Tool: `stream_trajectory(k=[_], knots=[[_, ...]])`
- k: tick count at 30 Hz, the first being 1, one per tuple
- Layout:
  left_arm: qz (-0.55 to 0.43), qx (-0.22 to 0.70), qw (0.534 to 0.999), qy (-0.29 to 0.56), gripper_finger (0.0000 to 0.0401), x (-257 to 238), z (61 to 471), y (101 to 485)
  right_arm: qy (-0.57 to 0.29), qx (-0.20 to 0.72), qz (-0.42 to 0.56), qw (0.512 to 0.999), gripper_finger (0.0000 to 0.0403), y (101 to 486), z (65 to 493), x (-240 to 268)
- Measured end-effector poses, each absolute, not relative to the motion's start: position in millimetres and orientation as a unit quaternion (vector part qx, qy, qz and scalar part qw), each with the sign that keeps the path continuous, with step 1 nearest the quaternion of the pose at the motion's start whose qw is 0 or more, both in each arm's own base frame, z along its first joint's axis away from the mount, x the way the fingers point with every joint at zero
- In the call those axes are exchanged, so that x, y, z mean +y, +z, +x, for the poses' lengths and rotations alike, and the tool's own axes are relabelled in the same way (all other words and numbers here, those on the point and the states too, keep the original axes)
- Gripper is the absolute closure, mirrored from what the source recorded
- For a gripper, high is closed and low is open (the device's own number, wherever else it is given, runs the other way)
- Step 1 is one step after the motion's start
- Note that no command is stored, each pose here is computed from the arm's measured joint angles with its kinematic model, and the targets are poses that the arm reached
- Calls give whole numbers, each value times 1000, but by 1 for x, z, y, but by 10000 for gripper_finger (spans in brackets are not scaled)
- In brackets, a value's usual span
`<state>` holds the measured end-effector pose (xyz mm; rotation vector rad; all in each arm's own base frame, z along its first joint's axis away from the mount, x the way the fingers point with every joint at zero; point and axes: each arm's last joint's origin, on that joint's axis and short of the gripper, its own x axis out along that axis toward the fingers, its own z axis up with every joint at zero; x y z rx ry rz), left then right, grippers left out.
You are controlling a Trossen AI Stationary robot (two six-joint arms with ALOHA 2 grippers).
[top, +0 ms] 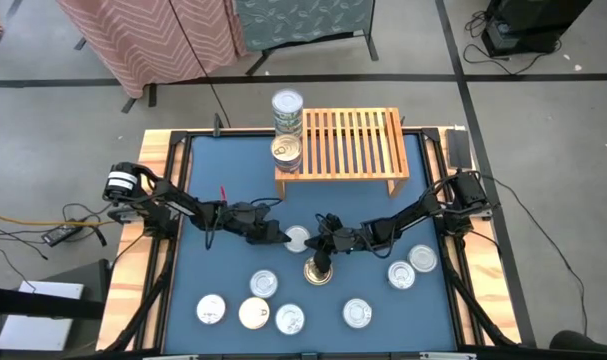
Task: Stack canned seafood by type on shelf
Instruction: Stack the green tuna can on top of the other green tuna cans on the shelf
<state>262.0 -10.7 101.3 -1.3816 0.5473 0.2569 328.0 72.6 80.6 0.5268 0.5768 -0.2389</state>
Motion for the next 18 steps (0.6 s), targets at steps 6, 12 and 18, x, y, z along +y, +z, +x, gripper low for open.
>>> stream_trajectory(k=[6,12,18], knots=[[-624,256,726,135,39,-10,271,101,-109,278,251,921,403,80,327,69],[-615,254,728,163,39,-9,280,104,-108,277,248,922,403,80,328,66],[-619,255,724,167,39,-10,296,99,-110,276,241,924,403,80,328,66]])
